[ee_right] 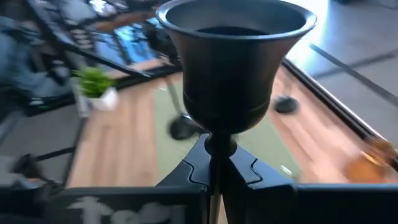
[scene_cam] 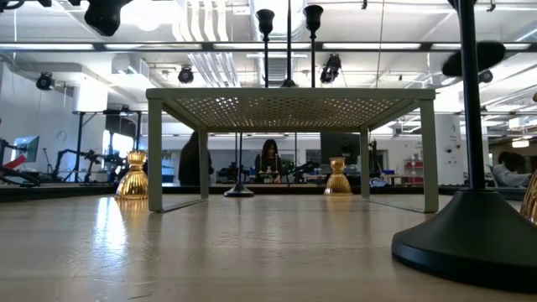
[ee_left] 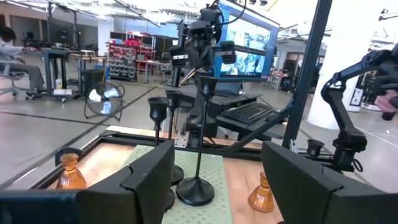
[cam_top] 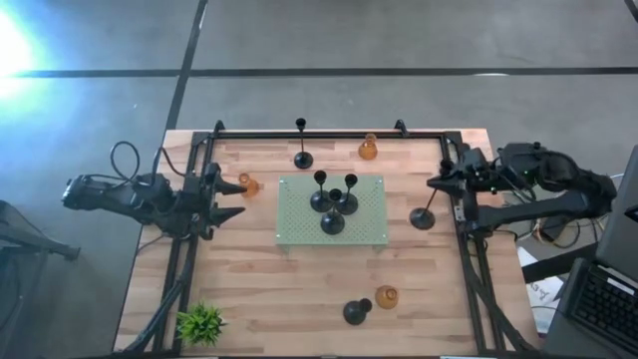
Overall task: Pick & Place candle stick holders
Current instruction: Move the black candle holder to the left of the table
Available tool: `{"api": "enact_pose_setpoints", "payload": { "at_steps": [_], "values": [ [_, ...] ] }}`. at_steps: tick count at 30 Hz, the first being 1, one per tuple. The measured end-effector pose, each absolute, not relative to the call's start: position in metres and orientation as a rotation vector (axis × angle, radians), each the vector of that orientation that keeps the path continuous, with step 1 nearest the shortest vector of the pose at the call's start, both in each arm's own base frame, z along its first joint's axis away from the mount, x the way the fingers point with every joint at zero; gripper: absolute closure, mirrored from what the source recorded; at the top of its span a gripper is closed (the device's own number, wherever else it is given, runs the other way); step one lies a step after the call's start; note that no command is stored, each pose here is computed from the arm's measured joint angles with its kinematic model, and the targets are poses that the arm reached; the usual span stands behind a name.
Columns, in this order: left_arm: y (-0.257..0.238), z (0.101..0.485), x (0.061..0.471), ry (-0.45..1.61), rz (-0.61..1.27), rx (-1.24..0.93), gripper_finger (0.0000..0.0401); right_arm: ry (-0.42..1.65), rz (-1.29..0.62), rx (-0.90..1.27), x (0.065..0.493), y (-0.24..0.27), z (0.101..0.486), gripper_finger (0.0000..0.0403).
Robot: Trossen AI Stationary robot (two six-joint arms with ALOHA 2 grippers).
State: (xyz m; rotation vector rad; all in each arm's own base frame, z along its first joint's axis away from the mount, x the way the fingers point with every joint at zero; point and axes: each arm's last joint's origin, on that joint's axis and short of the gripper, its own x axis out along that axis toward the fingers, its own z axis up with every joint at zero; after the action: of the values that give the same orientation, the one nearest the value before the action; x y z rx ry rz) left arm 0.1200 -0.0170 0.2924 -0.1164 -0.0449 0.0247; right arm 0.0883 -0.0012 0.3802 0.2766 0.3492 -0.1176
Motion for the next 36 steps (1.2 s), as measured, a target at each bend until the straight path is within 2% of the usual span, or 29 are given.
{"api": "enact_pose_setpoints", "payload": {
  "at_steps": [7, 12, 19, 23, 36],
  "values": [
    [-0.017, 0.293, 0.12, -0.045, 0.007, -0.115, 0.0156, 0.288, 0.078, 0.232, 0.117, 0.026, 0.382, 0.0395],
    [-0.019, 0.293, 0.12, -0.043, -0.048, -0.122, 0.0156, 0.302, 0.119, 0.169, 0.141, 0.056, 0.38, 0.0395],
    [-0.02, 0.3, 0.119, -0.061, -0.096, -0.112, 0.0156, 0.277, 0.117, 0.012, 0.167, 0.091, 0.407, 0.0395],
    [-0.021, 0.301, 0.121, -0.053, -0.13, -0.11, 0.0156, 0.296, 0.126, 0.0, 0.188, 0.105, 0.416, 0.0395],
    [-0.028, 0.317, 0.123, -0.064, -0.343, -0.085, 0.0156, 0.302, 0.328, -0.034, 0.248, 0.143, 0.443, 0.0395]
  ]
}}
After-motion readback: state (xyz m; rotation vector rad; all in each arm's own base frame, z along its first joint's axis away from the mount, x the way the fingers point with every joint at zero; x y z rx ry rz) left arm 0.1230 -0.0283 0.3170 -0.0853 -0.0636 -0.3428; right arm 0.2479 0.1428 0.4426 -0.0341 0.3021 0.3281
